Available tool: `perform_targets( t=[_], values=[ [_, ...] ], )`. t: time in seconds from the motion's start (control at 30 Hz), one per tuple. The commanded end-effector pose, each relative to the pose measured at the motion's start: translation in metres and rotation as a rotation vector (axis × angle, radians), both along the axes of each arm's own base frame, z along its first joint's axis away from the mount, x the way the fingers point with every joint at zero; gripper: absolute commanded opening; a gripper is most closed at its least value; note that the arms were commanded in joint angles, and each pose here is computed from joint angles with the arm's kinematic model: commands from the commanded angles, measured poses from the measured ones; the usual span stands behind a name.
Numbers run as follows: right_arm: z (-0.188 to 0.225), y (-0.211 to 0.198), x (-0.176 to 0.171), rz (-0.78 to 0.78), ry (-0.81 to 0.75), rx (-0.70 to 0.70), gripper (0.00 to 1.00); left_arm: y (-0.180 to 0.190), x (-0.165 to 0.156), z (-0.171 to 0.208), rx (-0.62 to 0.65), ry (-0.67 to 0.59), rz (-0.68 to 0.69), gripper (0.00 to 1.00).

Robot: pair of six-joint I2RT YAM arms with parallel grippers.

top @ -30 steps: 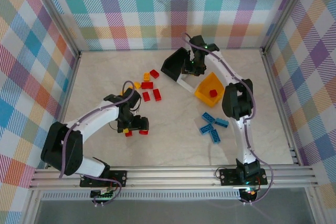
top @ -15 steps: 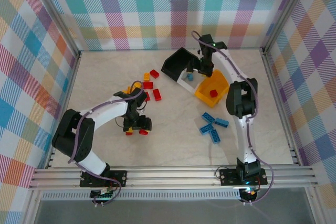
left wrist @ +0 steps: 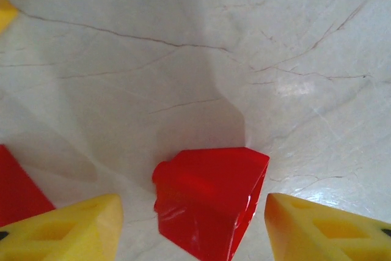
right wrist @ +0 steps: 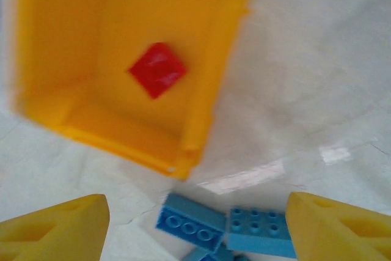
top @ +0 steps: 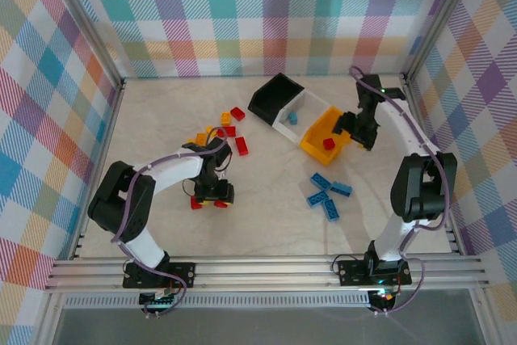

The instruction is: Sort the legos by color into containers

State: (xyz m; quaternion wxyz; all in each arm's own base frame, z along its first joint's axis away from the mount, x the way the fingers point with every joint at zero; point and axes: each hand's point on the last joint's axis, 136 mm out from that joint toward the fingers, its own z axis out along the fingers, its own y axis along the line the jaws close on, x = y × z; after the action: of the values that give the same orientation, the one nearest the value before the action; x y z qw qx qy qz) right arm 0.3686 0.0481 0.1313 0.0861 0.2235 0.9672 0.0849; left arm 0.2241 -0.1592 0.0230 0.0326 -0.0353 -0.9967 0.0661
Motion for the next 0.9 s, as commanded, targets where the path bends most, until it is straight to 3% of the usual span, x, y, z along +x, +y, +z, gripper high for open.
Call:
perform_targets(
  t=[0.0, 0.23, 0.6, 0.87],
  values=[
    [-0.010, 0.007, 0.008, -0.002, -0.005, 0.059, 0.75, -0.013, 0.001, 0.002, -0.011, -0.002, -0.034, 0.57],
    [-0.044, 0.014, 0.039, 0.014, 0.035, 0.097, 0.67, -0.018, -0.008, 0.000, -0.002, 0.019, -0.052, 0.43],
    [-0.071, 0.017, 0.041, 0.113, 0.069, 0.095, 0.28, -0.018, -0.008, 0.013, -0.017, -0.005, -0.034, 0.35],
    [-0.066, 0.015, 0.025, 0.196, 0.055, 0.075, 0.26, -0.042, 0.017, 0.043, -0.093, -0.060, -0.056, 0.34]
  ],
)
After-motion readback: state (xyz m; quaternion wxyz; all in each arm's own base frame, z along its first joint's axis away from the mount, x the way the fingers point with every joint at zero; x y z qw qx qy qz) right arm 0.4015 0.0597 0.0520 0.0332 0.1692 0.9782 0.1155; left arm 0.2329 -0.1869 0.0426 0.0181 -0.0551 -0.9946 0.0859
